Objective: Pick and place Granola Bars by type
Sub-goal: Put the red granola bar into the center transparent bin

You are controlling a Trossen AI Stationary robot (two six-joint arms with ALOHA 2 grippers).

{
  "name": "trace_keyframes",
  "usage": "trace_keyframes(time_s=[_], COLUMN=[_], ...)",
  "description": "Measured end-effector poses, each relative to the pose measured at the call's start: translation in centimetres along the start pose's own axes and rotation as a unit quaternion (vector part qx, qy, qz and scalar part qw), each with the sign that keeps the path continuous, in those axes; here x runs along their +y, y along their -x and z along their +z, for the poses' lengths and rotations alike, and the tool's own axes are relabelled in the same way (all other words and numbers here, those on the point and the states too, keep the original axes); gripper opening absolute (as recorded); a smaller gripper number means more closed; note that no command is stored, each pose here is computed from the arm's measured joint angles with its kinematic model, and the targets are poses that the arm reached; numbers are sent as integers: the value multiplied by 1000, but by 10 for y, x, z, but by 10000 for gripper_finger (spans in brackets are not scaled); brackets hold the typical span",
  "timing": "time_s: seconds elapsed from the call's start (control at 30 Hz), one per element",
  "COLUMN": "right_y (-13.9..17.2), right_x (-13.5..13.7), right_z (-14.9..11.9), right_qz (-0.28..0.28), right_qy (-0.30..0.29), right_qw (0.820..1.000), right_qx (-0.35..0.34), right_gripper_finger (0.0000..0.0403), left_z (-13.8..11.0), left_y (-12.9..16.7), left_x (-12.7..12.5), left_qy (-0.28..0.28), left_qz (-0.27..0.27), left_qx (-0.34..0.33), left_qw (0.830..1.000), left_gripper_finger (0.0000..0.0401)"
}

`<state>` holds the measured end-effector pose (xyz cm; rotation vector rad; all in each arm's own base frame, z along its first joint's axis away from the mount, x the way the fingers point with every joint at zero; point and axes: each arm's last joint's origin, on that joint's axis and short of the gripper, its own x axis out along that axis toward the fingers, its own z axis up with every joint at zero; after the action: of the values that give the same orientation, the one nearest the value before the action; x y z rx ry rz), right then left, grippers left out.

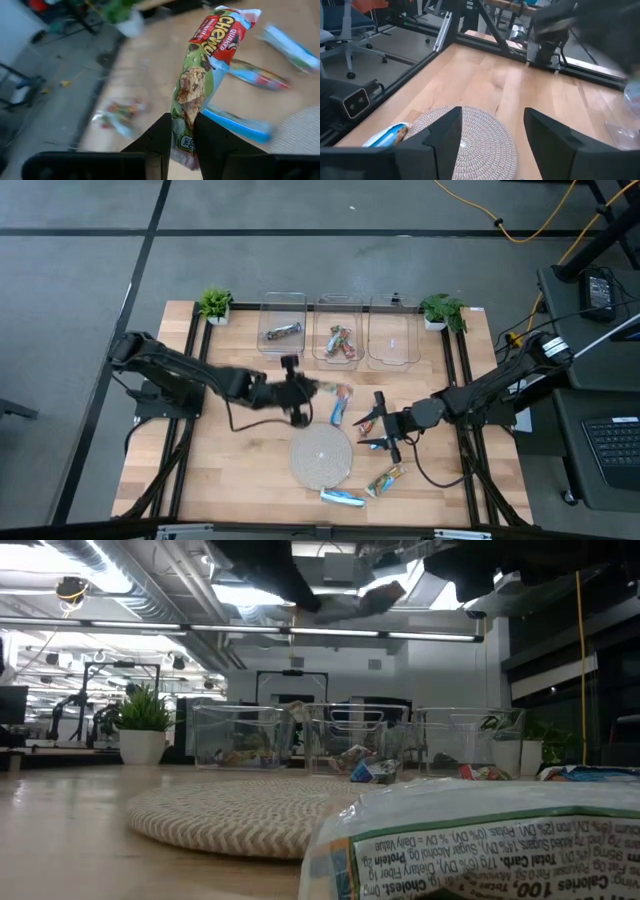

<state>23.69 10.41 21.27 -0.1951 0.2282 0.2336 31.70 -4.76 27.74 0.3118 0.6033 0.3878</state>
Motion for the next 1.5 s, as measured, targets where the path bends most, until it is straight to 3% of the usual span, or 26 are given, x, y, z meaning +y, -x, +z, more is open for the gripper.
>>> trace_keyframes(time_s=[0.13,0.3,0.43,0.8,1.13,1.5], right_y=[-3,-5,-5,-5,-5,-5], right_x=[-3,-3,-3,-3,-3,-3], right_z=[-4,-6,-6,-4,-2,-2], right_qz=[-6,-7,-7,-8,-10,-10], right_qy=[-1,0,0,11,22,45], right_qw=[1000,1000,1000,1000,1000,999], right_qx=[9,12,13,4,-8,-8], right_gripper_finger=[216,216,216,216,216,216], left_z=[12,19,22,18,8,50], left_y=[1,-2,-8,-23,-52,-45], left_x=[38,61,80,112,146,185], left_qy=[40,32,46,94,160,184], left_qz=[29,1,25,38,-17,-41], left_qx=[-16,-26,-26,-35,-34,17], left_qw=[999,999,998,994,986,982], left_gripper_finger=[65,65,65,65,65,65])
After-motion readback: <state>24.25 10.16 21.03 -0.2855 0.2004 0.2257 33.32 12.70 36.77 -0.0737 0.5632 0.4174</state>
